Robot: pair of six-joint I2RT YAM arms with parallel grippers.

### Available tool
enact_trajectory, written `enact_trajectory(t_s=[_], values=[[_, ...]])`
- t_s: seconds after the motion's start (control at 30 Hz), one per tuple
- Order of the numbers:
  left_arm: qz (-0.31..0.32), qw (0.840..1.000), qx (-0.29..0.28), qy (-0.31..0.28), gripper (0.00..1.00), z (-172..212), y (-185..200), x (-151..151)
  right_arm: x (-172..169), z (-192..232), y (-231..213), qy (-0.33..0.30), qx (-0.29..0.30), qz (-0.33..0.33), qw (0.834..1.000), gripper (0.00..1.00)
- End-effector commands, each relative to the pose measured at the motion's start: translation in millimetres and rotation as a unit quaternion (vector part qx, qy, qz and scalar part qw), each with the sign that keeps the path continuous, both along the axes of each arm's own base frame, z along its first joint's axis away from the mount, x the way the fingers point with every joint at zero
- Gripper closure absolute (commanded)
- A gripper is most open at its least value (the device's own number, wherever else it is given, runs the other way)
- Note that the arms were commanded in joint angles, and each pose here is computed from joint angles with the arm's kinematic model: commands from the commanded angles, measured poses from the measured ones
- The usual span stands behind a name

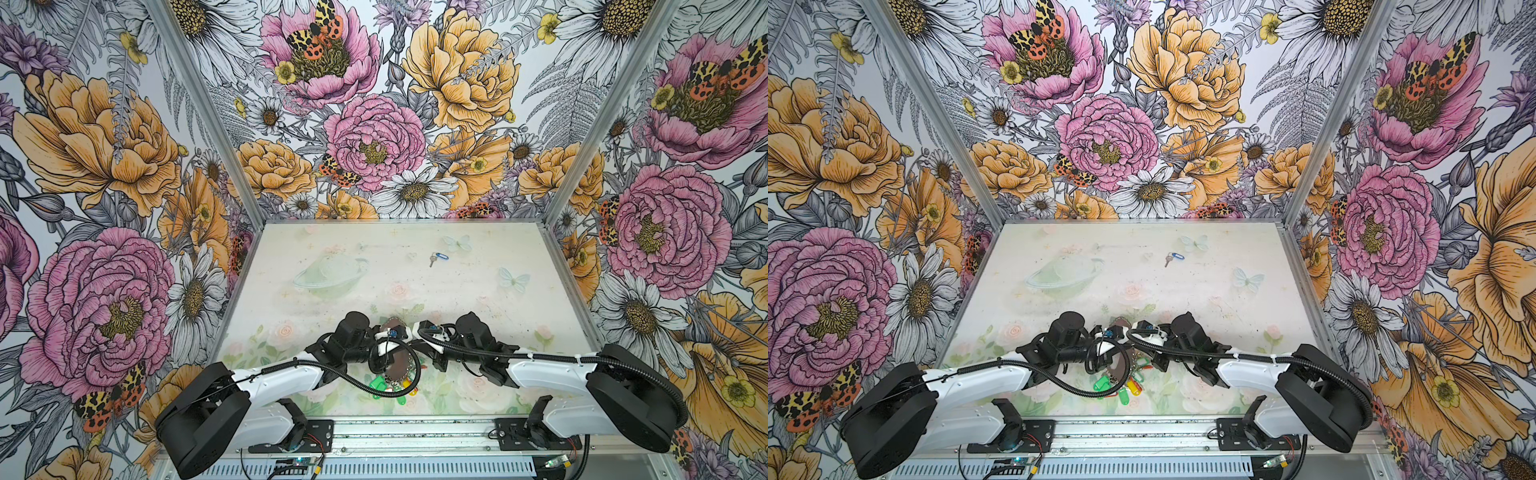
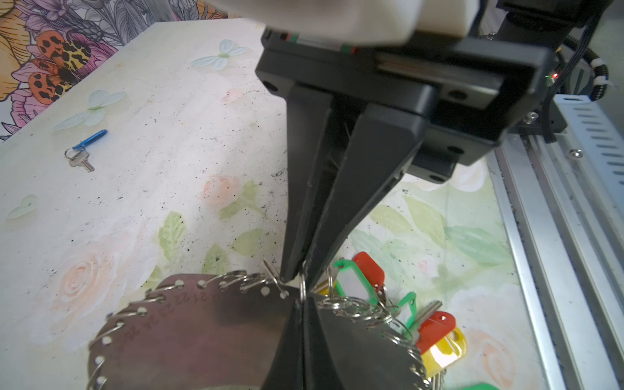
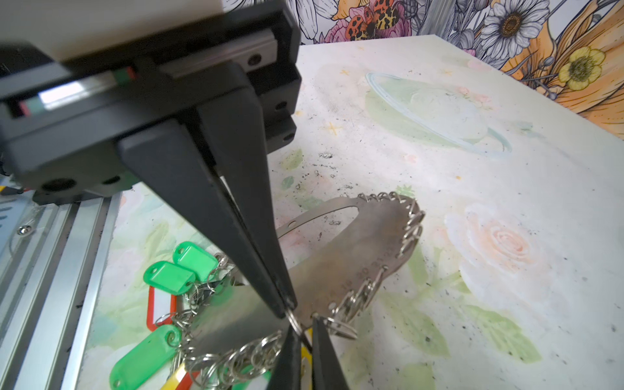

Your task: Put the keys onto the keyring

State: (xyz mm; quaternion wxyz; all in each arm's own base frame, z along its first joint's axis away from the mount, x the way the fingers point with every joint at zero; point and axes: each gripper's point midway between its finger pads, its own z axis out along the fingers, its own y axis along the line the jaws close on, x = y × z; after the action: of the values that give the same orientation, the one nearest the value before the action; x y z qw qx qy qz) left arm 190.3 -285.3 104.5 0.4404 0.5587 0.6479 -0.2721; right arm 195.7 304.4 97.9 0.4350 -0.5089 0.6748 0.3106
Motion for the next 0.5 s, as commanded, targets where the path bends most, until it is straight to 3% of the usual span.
enact_trajectory(t_s=[0.0, 0.07, 0.3, 0.47], values=[[-0.017, 0.999, -0.029, -0.024, 1.0, 21.1, -9.0, -1.0, 0.1, 14.7, 10.3, -0.016, 0.025, 0.015, 0.999, 0.95], [-0.007, 0.999, -0.032, -0.027, 1.0, 22.2, -7.3, 2.2, 0.5, 14.5, 9.3, -0.017, 0.024, 0.014, 0.999, 1.0], [0.017, 0.998, -0.056, -0.026, 1.0, 28.8, -2.1, 10.3, 2.8, 22.7, 9.5, -0.018, 0.051, 0.002, 0.999, 1.0], [0.031, 0.996, -0.083, -0.02, 0.87, 35.1, 5.1, 13.7, 7.0, 31.7, 8.6, -0.016, 0.089, -0.017, 0.996, 1.0]])
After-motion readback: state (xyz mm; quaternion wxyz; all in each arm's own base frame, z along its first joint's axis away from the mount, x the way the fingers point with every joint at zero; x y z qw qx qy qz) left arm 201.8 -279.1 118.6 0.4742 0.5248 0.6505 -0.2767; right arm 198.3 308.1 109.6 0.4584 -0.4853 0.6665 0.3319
